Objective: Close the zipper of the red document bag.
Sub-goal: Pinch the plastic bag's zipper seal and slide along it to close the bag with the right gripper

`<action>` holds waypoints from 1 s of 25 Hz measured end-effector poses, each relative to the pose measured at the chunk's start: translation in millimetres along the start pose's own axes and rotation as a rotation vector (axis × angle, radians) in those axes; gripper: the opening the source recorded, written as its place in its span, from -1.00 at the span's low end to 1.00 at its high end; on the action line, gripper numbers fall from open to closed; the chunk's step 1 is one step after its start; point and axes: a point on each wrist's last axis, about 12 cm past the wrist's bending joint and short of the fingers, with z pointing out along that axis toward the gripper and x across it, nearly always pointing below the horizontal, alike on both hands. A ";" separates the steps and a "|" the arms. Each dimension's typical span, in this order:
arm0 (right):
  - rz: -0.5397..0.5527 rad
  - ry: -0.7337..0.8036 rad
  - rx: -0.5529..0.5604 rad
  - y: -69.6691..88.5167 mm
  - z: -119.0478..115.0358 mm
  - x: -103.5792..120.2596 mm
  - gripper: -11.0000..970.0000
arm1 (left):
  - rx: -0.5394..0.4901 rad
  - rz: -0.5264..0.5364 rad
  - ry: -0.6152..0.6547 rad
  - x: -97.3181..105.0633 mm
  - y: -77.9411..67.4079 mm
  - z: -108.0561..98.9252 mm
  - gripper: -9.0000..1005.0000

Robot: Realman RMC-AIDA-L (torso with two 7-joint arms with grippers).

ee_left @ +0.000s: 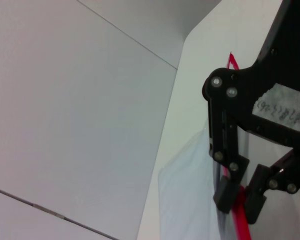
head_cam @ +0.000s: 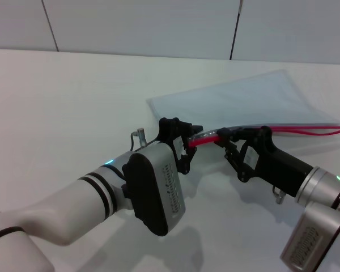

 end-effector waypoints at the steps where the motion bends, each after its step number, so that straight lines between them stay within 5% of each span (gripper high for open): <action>1: 0.000 0.000 0.000 0.1 0.1 -0.2 -0.63 | 0.000 0.000 0.000 0.0 0.0 0.0 -0.88; 13: 0.003 0.013 0.014 -0.9 1.9 -0.5 -0.81 | 0.001 0.000 0.002 0.7 -0.4 -0.1 -0.87; 25: 0.064 0.323 0.165 -16.3 -8.6 36.9 -0.83 | 0.002 -0.001 0.004 1.3 -1.0 -0.5 -0.88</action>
